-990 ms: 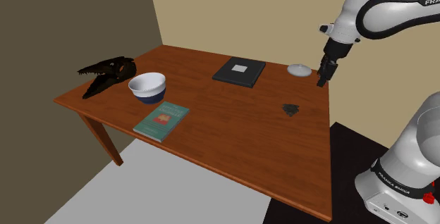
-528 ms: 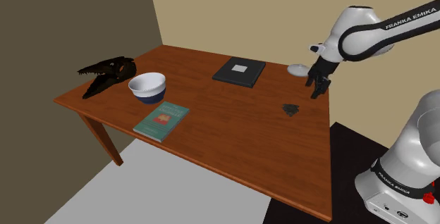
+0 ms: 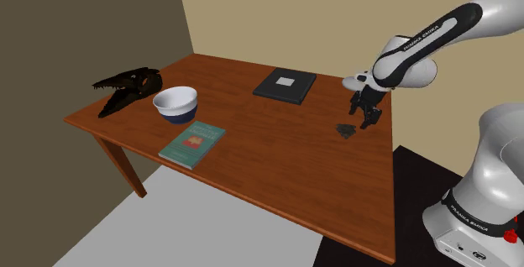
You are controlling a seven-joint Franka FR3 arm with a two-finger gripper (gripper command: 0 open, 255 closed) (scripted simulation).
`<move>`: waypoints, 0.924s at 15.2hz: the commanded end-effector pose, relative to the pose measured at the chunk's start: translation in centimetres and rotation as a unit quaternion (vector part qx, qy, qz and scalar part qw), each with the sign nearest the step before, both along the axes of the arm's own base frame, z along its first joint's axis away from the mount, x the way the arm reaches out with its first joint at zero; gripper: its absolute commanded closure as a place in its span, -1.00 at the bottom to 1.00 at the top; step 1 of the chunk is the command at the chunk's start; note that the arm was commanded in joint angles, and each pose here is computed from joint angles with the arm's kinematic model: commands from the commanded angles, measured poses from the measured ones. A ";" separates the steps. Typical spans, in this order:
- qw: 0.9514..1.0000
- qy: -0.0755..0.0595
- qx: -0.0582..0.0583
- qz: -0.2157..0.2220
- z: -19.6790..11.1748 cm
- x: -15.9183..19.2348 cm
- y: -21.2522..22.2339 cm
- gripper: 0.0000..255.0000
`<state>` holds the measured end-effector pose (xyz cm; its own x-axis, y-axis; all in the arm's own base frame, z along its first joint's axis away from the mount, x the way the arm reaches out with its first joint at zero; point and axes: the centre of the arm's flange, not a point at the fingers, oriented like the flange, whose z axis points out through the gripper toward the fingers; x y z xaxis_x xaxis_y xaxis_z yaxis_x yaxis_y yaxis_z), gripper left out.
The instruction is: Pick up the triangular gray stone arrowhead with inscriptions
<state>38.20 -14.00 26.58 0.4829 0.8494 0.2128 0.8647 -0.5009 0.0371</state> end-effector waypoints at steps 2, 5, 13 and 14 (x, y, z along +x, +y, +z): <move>1.000 -0.004 -0.004 0.009 -1.9 0.4 -0.2 -1.00; 1.000 -0.004 -0.004 0.009 -3.5 0.4 -0.2 -1.00; 1.000 -0.004 -0.004 0.009 -4.3 0.4 -0.3 1.00; 1.000 -0.004 -0.004 0.009 -4.3 0.4 -0.3 1.00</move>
